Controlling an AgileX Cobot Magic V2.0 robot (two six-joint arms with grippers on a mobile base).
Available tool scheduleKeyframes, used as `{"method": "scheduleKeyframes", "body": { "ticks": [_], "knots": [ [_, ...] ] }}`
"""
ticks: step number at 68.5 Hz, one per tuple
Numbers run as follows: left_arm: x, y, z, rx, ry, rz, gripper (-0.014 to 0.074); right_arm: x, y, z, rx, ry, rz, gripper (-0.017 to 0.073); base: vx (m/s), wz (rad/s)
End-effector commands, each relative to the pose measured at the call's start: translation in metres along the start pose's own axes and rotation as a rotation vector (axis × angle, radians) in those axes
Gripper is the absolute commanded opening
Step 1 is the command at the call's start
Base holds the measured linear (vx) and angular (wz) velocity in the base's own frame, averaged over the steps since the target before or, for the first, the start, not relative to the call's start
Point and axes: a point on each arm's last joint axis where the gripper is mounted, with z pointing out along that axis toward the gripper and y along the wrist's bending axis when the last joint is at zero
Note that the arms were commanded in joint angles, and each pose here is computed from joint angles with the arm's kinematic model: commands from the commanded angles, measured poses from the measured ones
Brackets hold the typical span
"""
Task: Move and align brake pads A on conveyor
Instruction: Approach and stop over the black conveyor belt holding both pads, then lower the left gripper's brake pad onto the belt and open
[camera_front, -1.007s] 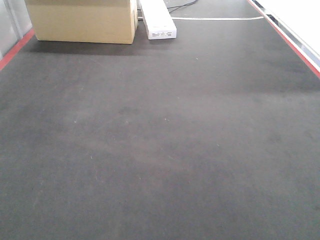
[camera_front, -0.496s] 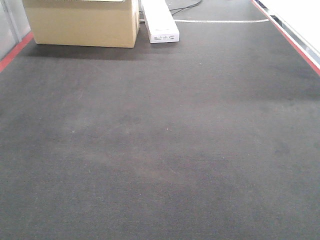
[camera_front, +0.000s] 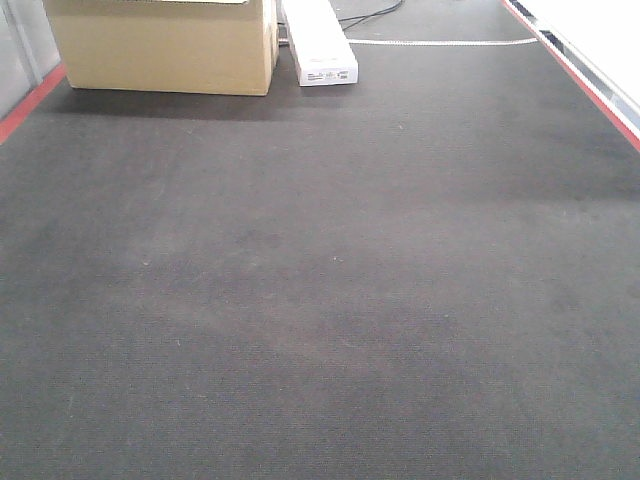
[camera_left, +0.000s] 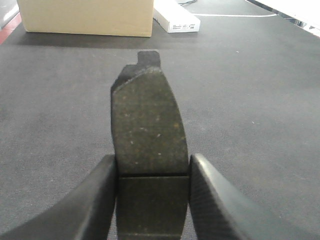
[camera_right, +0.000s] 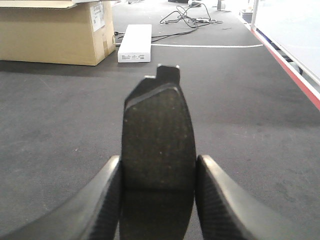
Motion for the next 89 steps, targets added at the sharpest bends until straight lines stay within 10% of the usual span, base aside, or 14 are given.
{"method": "scheduleKeyframes", "body": {
  "ticks": [1,55,89],
  "knots": [
    [-0.018,-0.002,-0.002,0.019,-0.120,-0.010,-0.0006,-0.019,-0.001,-0.003,0.011,-0.123,-0.008,-0.0011,0.00,0.00],
    [-0.018,-0.002,0.000,0.019,-0.113,-0.016,-0.0004,-0.019,-0.001,-0.003,0.011,-0.123,-0.008,-0.0011,0.00,0.00],
    [-0.048,-0.006,0.113,-0.024,0.276,-0.063,0.0014,-0.019,-0.001,-0.003,0.011,-0.123,-0.008,-0.0011,0.00,0.00]
  ]
}}
